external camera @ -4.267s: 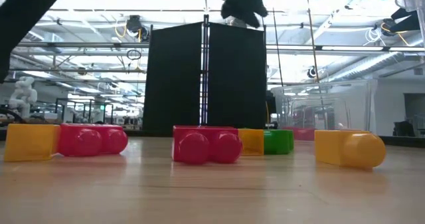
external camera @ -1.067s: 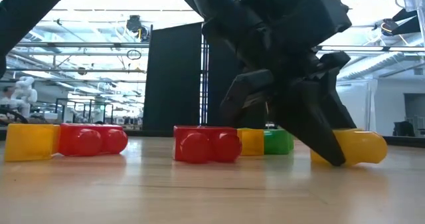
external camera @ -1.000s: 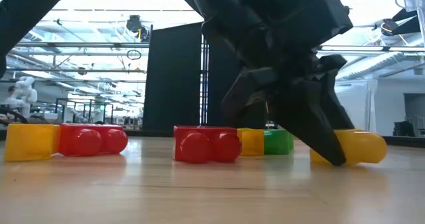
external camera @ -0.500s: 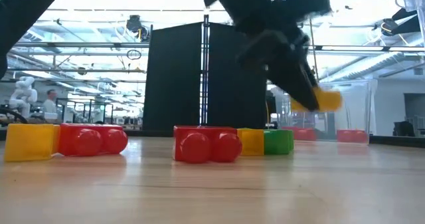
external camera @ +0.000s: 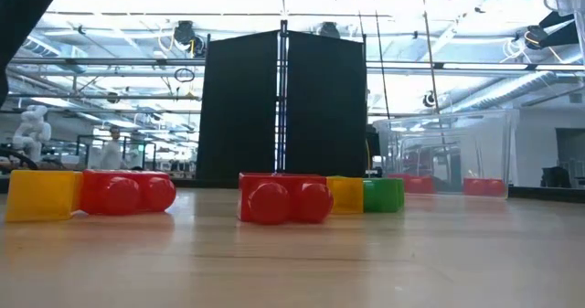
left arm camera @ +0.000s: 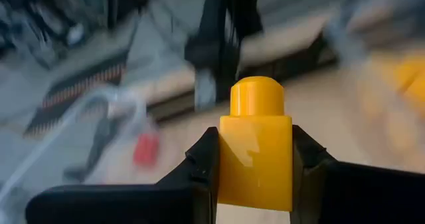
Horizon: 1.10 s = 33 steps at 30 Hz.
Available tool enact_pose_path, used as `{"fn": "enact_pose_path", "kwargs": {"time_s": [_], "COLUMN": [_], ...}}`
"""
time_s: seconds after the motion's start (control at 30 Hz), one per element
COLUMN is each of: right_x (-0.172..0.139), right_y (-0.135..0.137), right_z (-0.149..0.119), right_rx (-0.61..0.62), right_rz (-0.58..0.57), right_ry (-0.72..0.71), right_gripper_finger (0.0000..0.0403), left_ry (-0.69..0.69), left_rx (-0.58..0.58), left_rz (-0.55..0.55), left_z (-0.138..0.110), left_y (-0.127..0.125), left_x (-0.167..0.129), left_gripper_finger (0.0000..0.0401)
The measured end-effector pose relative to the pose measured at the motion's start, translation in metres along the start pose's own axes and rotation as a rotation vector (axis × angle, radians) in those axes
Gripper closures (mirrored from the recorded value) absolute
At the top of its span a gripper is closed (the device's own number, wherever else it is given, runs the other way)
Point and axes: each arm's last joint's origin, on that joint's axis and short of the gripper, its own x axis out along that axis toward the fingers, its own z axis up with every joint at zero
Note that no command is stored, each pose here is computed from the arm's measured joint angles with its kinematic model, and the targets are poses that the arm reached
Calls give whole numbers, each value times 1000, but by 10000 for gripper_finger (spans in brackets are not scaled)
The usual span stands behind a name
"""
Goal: Sort blocks
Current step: Put the yellow game piece into the bottom right transparent bin
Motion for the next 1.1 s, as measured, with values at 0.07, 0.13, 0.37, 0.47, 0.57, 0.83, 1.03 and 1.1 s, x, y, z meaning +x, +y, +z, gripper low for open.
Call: {"fn": "enact_pose_path", "kwargs": {"time_s": [0.07,0.13,0.37,0.47,0.57,0.83,1.03,1.1], "right_x": [0,0,0,0,0,0,0,0], "right_y": [0,0,0,0,0,0,0,0], "right_z": [0,0,0,0,0,-1,-1,-1], "right_rx": [2,9,19,27,36,-14,-50,-67], "right_rz": [0,0,0,0,0,-4,-4,-4], "right_ry": [0,0,0,1,2,7,8,8], "right_gripper_finger": [195,195,195,195,195,195,195,195], "left_ry": [-88,-187,-415,-474,-500,-398,-316,-269], "left_rx": [-23,-82,-206,-231,-255,-359,-424,-453], "left_rz": [11,21,26,12,1,-56,-104,-142], "left_z": [14,26,53,54,49,19,0,-6], "left_y": [-7,-13,-50,-72,-92,-132,-145,-150], "left_x": [-5,-10,-22,-16,-7,24,41,44], "left_gripper_finger": [338,338,338,338,338,338,338,338]}}
